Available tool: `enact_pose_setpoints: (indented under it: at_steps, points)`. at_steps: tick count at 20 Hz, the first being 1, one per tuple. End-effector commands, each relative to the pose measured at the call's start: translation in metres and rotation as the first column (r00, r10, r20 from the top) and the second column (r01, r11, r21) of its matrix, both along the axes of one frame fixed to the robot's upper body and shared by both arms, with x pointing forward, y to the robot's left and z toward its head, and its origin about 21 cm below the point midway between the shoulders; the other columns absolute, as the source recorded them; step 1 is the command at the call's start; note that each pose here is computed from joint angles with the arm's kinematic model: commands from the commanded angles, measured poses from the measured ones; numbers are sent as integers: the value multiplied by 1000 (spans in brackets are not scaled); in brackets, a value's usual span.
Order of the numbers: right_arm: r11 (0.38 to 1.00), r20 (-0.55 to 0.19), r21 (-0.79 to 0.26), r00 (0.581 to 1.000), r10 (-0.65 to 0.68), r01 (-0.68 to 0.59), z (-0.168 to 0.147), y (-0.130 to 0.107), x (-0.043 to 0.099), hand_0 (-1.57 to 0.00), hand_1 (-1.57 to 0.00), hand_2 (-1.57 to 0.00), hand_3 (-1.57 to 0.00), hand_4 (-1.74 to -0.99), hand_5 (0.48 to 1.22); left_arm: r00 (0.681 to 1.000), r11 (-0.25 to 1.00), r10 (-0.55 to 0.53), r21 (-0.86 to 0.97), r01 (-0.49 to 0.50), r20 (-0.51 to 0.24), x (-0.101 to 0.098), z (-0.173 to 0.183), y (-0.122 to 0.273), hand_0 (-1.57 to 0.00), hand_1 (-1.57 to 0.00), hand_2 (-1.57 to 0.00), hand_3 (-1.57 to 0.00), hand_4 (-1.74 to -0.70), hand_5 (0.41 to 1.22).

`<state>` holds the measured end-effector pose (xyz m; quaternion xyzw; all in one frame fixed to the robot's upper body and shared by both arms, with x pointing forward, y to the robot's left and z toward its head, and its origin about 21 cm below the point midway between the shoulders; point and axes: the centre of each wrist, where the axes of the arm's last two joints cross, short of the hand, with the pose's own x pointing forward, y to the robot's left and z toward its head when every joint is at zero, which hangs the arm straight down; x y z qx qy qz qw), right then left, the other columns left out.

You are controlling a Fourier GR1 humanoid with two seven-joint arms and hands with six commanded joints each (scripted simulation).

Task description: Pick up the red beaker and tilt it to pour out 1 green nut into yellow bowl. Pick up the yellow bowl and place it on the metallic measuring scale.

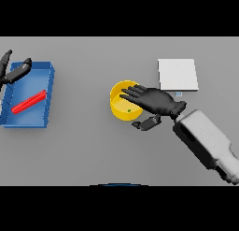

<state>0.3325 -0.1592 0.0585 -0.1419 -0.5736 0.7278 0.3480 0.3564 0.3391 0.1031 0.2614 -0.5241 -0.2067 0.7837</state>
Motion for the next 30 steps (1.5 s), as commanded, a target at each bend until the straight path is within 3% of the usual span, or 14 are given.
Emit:
enact_pose_setpoints:
  at_steps: [1,8,13,17,18,19,20,23,26,30]
  points:
    - [1000,-7,-19,1000,22,-22,0,2,3,1,1,1,1,-1155,646,1000,1000,7,2,-7,-4,3,0,-3,1,1,1,1,-808,695]
    - [981,-69,-177,995,68,-80,-2,29,18,1,1,1,1,-1174,674,1000,1000,-6,16,6,4,2,1,2,1,1,1,1,-801,703]
    - [968,-113,-235,992,60,-85,-13,31,25,1,1,1,-12,-1188,693,1000,1000,5,24,-4,-7,3,-3,7,1,1,1,1,-792,708]
    - [967,-106,-247,993,42,-67,-14,36,30,-48,-60,-88,-130,-1261,809,1000,1000,-10,24,10,13,3,2,7,1,1,1,1,-791,712]
    - [968,-109,-237,992,57,-81,-12,35,29,-193,-183,-189,-215,-1309,891,1000,1000,-13,19,13,10,3,0,3,1,1,1,1,-791,711]
    - [968,-105,-233,992,67,-90,-16,37,28,-455,-407,-349,-322,-1363,957,1000,1000,-14,25,13,12,3,1,4,1,1,1,1,-789,710]
    - [970,-107,-221,991,82,-104,-16,35,27,-678,-640,-594,-572,-1435,1010,1000,1000,-11,29,11,8,5,1,4,1,1,1,1,-788,710]
    - [968,-127,-219,987,98,-124,-15,35,28,-1114,-1094,-1071,-882,-1578,1113,1000,1000,-11,28,11,5,3,-3,4,1,1,1,1,-787,707]
    - [969,-135,-218,987,86,-114,-13,33,25,-1337,-1327,-1246,-1066,-1658,1166,1000,999,-10,33,10,-4,2,-1,6,1,1,1,1,-784,711]
    - [969,-141,-227,988,69,-100,-4,33,29,-1475,-1471,-1353,-1185,-1707,1198,1000,1000,-17,17,17,6,6,3,5,1,1,1,1,-786,707]
